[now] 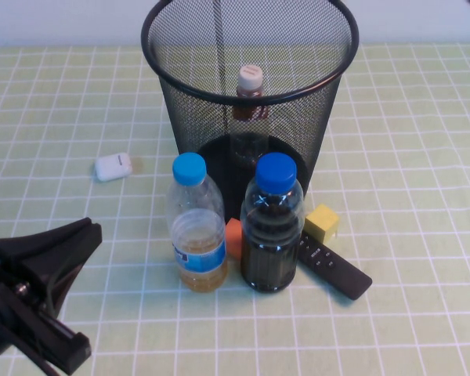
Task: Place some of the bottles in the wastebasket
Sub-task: Place the bottle in the trash can
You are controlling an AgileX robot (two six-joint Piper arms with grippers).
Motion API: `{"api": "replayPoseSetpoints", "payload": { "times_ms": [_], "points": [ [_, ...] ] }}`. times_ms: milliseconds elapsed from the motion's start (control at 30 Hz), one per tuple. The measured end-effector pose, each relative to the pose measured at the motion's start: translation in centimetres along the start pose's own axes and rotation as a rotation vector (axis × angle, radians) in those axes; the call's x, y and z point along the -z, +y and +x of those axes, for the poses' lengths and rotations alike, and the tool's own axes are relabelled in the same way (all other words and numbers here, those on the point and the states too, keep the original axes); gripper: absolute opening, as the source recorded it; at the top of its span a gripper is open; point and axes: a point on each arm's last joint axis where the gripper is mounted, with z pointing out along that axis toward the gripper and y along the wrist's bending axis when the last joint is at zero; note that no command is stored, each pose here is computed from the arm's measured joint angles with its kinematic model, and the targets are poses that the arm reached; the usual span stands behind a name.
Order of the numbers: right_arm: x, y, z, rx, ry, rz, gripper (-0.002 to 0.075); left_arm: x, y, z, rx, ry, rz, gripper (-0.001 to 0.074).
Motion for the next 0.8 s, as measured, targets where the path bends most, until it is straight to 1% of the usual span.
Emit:
{"api": "replayPoseSetpoints", "payload": {
  "times_ms": [67,200,367,433,600,667,733,800],
  "points": [
    [-1.6,0.1,1.9,0.004,0.026,-0.003,0.0083,0.0,0.0,0.0,0.0,0.0,0.0,-0.0004],
    [-4.2,0.1,6.3,-0.044,0.113,0.035,0.0083,0.0,0.0,0.0,0.002,-0.001,0.001,-0.0004],
    [-6.1,0.5,10.6,-0.071,0.196,0.066,0.0083,0.0,0.0,0.0,0.002,-0.001,0.001,-0.0004],
    [-6.7,1.0,12.3,-0.08,0.231,0.077,0.0083,0.0,0.0,0.0,0.002,-0.001,0.001,-0.0004],
    [-7.6,2.1,15.3,-0.061,0.286,0.073,0.0084,0.0,0.0,0.0,0.004,-0.001,0.001,-0.0004],
    [-7.7,2.1,16.0,-0.052,0.305,0.097,0.0086,0.0,0.0,0.0,0.004,-0.001,0.001,-0.0004],
    [-7.7,1.8,16.3,-0.043,0.32,0.134,0.0117,0.0,0.0,0.0,0.004,-0.001,0.001,-0.0004],
    [-7.7,1.6,16.3,-0.04,0.325,0.151,0.02,0.0,0.0,0.0,0.004,-0.001,0.001,-0.0004]
  ]
}}
